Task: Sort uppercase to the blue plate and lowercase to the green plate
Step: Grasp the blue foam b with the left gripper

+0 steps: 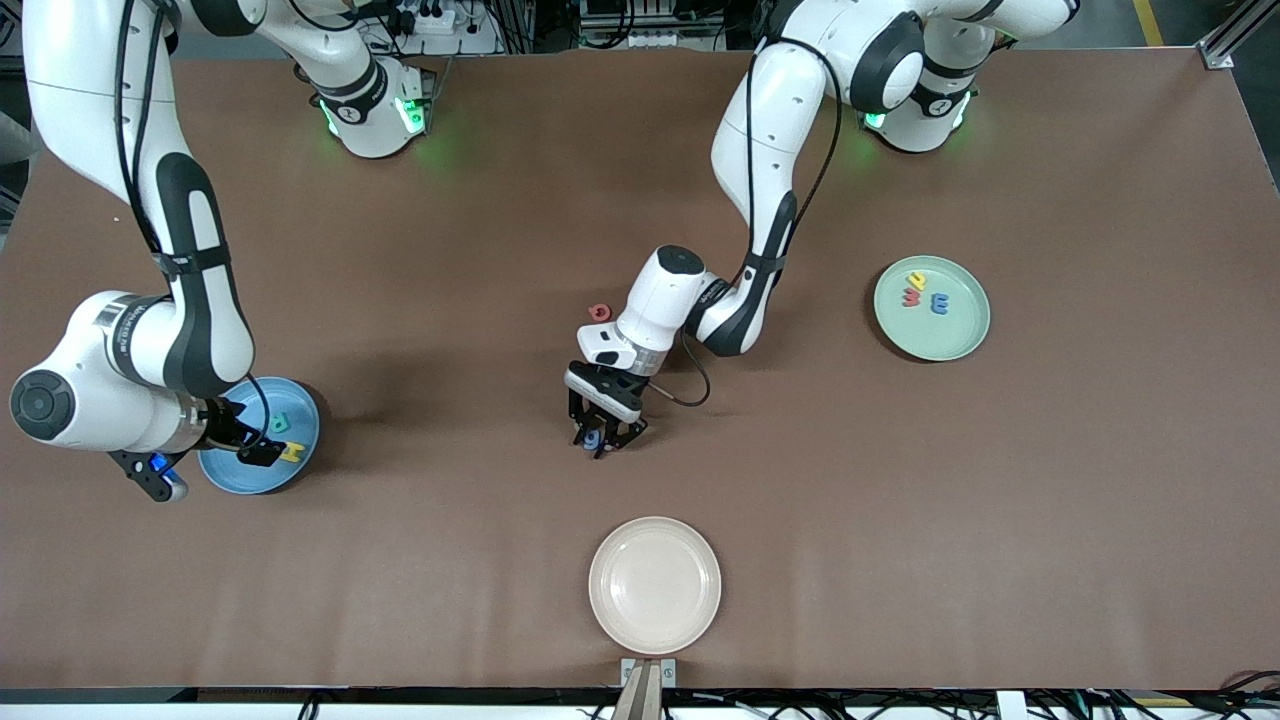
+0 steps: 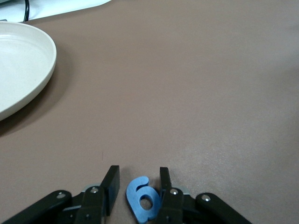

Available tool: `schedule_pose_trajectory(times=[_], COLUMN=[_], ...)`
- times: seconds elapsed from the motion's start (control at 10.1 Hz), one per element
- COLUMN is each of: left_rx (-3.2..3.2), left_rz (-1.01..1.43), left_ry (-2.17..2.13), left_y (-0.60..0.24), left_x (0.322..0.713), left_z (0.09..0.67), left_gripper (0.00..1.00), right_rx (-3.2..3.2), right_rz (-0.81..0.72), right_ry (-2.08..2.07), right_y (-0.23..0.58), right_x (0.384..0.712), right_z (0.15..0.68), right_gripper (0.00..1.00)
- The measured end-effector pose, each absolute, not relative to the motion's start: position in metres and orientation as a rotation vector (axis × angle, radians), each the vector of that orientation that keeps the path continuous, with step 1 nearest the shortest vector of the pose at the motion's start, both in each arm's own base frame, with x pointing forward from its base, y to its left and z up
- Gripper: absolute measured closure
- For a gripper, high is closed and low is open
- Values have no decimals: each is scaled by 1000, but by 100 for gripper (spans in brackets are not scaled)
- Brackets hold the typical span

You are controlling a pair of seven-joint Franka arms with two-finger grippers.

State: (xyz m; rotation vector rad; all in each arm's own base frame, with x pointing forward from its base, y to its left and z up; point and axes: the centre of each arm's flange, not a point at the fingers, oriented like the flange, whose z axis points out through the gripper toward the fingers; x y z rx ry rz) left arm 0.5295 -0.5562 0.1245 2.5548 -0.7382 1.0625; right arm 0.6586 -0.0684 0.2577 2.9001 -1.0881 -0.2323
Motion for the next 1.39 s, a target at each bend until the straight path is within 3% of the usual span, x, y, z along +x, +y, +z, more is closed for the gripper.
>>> schedule_pose_trajectory(times=[1.39], left_rx=[2562], left_rz=[1043], left_ry=[-736], left_y=[-558], left_x=[520], left_z=[126], left_gripper=[61], right_rx=[2912], right_rz=[-233], right_ry=[-1061], right_y=[-69], right_x=[659], right_z=[258], right_gripper=[0])
